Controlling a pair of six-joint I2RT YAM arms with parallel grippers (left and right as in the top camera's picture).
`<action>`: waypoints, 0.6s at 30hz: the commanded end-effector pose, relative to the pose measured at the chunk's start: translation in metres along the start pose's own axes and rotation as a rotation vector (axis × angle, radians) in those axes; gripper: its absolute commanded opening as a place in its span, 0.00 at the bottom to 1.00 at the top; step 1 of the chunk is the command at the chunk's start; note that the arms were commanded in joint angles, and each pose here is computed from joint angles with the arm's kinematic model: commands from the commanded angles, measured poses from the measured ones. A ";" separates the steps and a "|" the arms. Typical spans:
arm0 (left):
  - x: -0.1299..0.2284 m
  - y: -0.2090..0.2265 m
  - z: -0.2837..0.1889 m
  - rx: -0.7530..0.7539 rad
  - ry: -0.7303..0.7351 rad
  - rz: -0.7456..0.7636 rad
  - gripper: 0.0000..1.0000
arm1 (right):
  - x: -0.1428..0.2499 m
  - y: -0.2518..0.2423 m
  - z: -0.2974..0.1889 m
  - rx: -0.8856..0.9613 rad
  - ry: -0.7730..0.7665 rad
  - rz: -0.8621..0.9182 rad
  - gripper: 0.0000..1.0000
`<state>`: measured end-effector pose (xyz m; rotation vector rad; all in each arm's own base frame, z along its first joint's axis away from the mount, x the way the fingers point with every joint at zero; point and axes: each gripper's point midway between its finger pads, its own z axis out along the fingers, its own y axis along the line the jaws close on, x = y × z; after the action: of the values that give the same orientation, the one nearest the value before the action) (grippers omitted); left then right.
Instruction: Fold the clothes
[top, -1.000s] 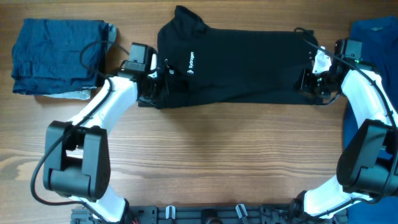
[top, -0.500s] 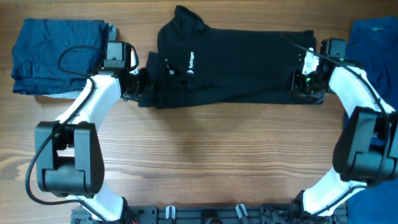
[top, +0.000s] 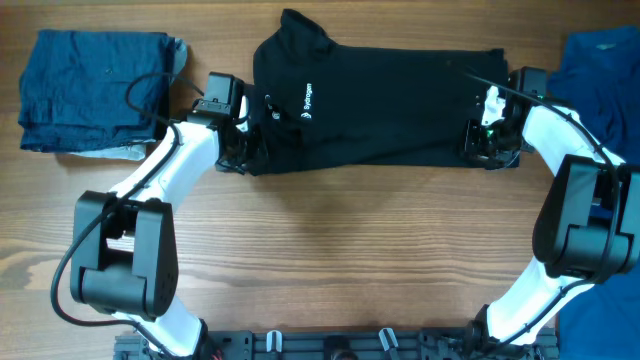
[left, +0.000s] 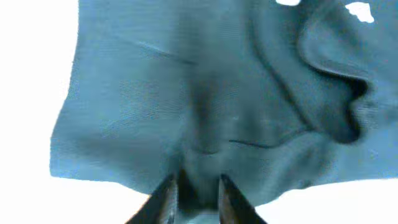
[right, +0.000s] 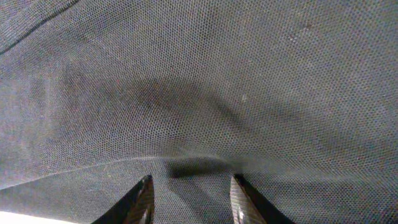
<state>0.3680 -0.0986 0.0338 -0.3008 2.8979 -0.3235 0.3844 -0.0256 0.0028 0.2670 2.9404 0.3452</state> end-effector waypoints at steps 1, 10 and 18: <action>-0.004 0.024 0.003 -0.141 -0.035 0.010 0.14 | 0.008 -0.005 0.011 0.013 0.035 0.008 0.39; -0.009 0.043 0.000 -0.245 -0.070 0.008 0.04 | 0.008 -0.005 0.011 0.014 0.035 0.009 0.39; -0.021 0.038 0.001 -0.224 -0.116 0.004 0.04 | -0.018 0.015 -0.027 -0.043 -0.046 -0.014 0.15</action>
<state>0.3781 -0.0603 0.0332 -0.3318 2.8325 -0.0048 0.3800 -0.0252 0.0020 0.2776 2.9628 0.3462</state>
